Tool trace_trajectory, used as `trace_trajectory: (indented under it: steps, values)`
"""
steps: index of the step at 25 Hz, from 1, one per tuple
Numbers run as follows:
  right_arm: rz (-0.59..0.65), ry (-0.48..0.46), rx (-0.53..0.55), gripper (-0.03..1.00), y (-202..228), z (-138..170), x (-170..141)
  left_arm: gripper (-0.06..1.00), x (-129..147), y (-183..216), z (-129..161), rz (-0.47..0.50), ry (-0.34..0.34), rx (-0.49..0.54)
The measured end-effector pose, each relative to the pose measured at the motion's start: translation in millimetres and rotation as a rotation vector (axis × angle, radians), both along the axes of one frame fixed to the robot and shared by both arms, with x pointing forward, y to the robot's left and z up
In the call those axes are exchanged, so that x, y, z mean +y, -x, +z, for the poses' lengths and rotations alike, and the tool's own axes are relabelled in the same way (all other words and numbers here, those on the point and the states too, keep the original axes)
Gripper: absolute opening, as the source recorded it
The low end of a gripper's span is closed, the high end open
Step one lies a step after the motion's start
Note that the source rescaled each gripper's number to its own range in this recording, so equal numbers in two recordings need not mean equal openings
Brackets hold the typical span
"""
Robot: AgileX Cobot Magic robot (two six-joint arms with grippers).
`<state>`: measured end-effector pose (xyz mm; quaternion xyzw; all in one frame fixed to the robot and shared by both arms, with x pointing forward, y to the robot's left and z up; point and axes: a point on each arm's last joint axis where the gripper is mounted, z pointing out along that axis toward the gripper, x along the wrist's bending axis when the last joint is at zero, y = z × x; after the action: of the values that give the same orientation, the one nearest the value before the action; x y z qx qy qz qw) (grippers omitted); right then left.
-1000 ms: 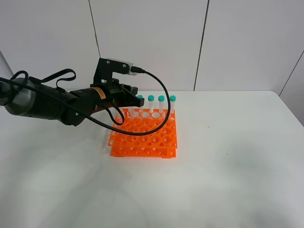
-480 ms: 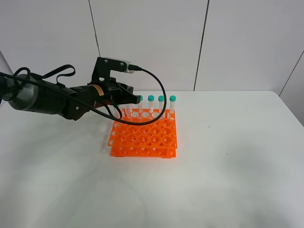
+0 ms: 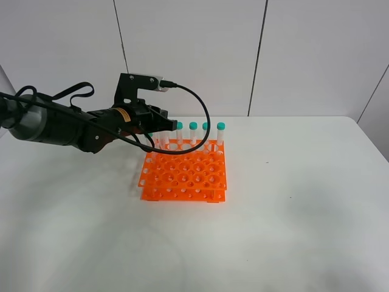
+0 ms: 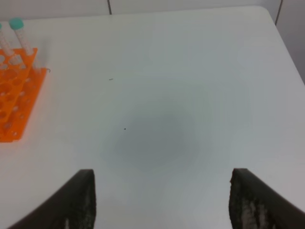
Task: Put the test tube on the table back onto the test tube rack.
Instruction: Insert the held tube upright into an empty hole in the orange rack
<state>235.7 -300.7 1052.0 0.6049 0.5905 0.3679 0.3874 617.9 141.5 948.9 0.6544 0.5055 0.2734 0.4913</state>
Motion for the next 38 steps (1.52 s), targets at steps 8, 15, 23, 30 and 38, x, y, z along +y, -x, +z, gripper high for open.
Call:
trace_trajectory:
  steps: [8,15,23,30,38]
  values:
    - [0.000,0.000,0.000,0.83,0.0,0.0,0.0,0.00,-1.7,-2.6,4.2,-0.008,0.003,-0.013]
    - [0.000,0.000,0.000,0.83,0.0,0.0,0.0,0.00,-2.6,-4.2,6.1,-0.012,-0.003,-0.010]
    - [0.000,0.000,0.000,0.83,0.0,0.0,0.0,0.00,-3.0,-5.1,-6.1,-0.003,0.002,0.034]
    - [0.000,0.000,0.000,0.83,0.0,0.0,0.0,0.00,-4.5,-6.4,-12.4,-0.007,0.001,0.035]
    - [0.001,-0.001,0.000,0.83,0.0,0.0,0.1,0.00,-6.6,-11.3,-11.7,-0.007,0.003,0.029]
